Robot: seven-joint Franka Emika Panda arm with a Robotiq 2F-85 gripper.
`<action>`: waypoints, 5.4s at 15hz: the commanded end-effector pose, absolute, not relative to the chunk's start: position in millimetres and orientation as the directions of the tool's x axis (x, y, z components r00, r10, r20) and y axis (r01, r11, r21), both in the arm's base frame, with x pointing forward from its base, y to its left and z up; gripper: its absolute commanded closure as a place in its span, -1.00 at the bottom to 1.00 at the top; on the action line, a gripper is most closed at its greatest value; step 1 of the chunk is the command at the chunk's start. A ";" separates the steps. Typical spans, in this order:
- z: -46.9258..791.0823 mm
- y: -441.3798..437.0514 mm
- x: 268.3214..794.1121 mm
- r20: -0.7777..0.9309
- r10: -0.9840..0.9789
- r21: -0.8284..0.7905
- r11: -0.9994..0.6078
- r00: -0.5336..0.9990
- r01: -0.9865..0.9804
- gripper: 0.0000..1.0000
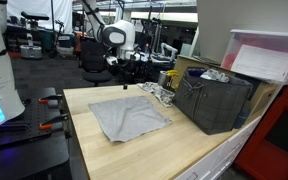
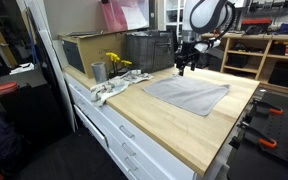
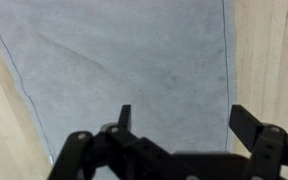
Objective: Fold the grey towel three times
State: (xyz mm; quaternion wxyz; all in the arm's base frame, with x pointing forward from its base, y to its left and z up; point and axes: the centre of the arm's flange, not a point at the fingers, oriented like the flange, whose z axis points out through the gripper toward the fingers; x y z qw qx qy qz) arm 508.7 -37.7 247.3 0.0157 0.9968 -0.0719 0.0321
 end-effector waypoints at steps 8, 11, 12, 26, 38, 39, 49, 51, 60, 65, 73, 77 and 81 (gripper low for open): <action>239.1 -16.8 594.6 0.107 -0.112 0.029 -0.993 0.988 -0.116 -1.00; 235.9 -19.8 592.0 0.100 -0.116 0.032 -0.992 0.988 -0.120 -1.00; 235.9 -20.8 592.0 0.099 -0.117 0.032 -0.992 0.988 -0.121 -1.00; 171.7 -13.5 664.2 0.056 -0.213 0.049 -0.975 0.975 -0.216 -1.00; 146.2 3.7 756.9 -0.042 -0.213 0.037 -0.977 0.976 -0.211 -1.00; 145.4 5.7 761.1 -0.046 -0.214 0.034 -0.977 0.976 -0.213 -1.00; 117.9 29.9 781.9 -0.046 -0.226 0.063 -0.973 0.973 -0.223 -1.00; 113.2 31.9 782.8 -0.035 -0.238 0.073 -0.969 0.971 -0.235 -0.47; 137.2 33.4 737.3 0.008 -0.227 0.194 -0.955 0.974 -0.224 0.69; 146.5 16.4 712.7 0.000 -0.236 0.288 -0.931 0.972 -0.226 1.00; 169.6 -25.5 667.3 -0.009 -0.432 0.269 -0.870 0.902 -0.414 0.97; 177.5 -65.6 634.9 0.014 -0.541 0.269 -0.808 0.841 -0.525 0.97; 183.0 -107.8 599.0 0.020 -0.625 0.271 -0.748 0.780 -0.606 0.97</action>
